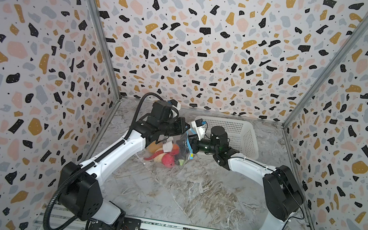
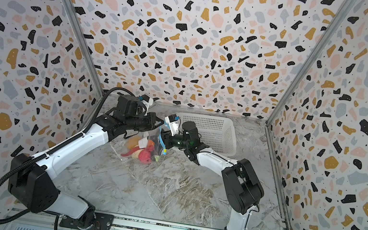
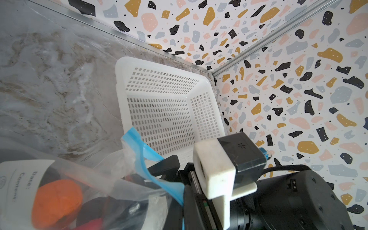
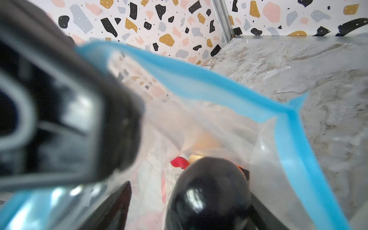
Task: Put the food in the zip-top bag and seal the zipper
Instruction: 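Lower the eggplant into the bag held by the left gripper, then open the right gripper and withdraw it from the bag, then move the right gripper to the bag's blue zipper edge and grasp it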
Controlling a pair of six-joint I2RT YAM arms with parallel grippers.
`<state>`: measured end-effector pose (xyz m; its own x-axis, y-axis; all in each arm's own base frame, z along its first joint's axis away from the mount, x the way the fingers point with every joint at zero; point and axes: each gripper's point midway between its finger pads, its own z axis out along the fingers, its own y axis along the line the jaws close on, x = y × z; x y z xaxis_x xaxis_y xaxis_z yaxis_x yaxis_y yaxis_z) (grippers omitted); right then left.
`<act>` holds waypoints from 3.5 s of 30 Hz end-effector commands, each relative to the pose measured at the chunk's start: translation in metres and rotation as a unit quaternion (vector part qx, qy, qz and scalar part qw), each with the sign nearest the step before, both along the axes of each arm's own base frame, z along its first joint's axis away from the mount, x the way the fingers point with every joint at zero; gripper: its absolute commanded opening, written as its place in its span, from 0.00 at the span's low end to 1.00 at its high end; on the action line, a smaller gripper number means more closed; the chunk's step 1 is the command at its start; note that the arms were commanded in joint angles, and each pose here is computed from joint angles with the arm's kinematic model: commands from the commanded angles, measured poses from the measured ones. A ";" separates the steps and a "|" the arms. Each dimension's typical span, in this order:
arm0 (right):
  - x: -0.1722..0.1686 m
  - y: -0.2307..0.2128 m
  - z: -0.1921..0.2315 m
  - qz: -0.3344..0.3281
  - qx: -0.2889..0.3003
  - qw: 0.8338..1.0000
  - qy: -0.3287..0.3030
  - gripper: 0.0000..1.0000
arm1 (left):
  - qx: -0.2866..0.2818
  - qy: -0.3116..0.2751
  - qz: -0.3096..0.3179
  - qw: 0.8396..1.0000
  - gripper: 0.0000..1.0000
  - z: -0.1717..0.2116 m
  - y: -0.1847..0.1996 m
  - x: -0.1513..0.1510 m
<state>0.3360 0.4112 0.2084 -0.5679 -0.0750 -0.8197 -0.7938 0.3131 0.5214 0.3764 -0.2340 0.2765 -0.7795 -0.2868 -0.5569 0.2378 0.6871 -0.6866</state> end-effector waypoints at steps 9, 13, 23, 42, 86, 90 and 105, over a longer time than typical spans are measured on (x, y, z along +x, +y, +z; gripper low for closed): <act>0.005 -0.024 0.038 -0.025 0.028 0.995 0.089 0.79 | -0.021 -0.039 0.008 0.999 0.00 0.021 0.004 0.006; 0.001 -0.026 0.057 -0.021 0.054 0.993 0.099 0.79 | -0.022 -0.034 0.008 0.999 0.00 0.015 0.004 0.004; -0.009 -0.058 0.092 -0.028 0.124 0.981 0.146 0.78 | -0.019 -0.028 0.010 0.999 0.00 0.005 0.007 0.003; 0.014 -0.061 0.047 -0.115 0.058 0.970 0.207 0.78 | -0.034 -0.036 0.000 0.999 0.00 0.020 0.003 0.000; 0.066 -0.181 -0.073 -0.349 -0.234 0.904 -0.074 0.80 | -0.028 -0.023 -0.020 0.999 0.00 0.010 0.006 -0.021; 0.084 -0.179 -0.075 -0.349 -0.230 0.906 -0.068 0.80 | -0.029 -0.022 -0.022 0.999 0.00 0.008 0.006 -0.022; 0.130 -0.161 -0.052 -0.333 -0.181 0.925 0.026 0.78 | -0.031 -0.010 -0.025 0.999 0.00 -0.003 0.004 -0.021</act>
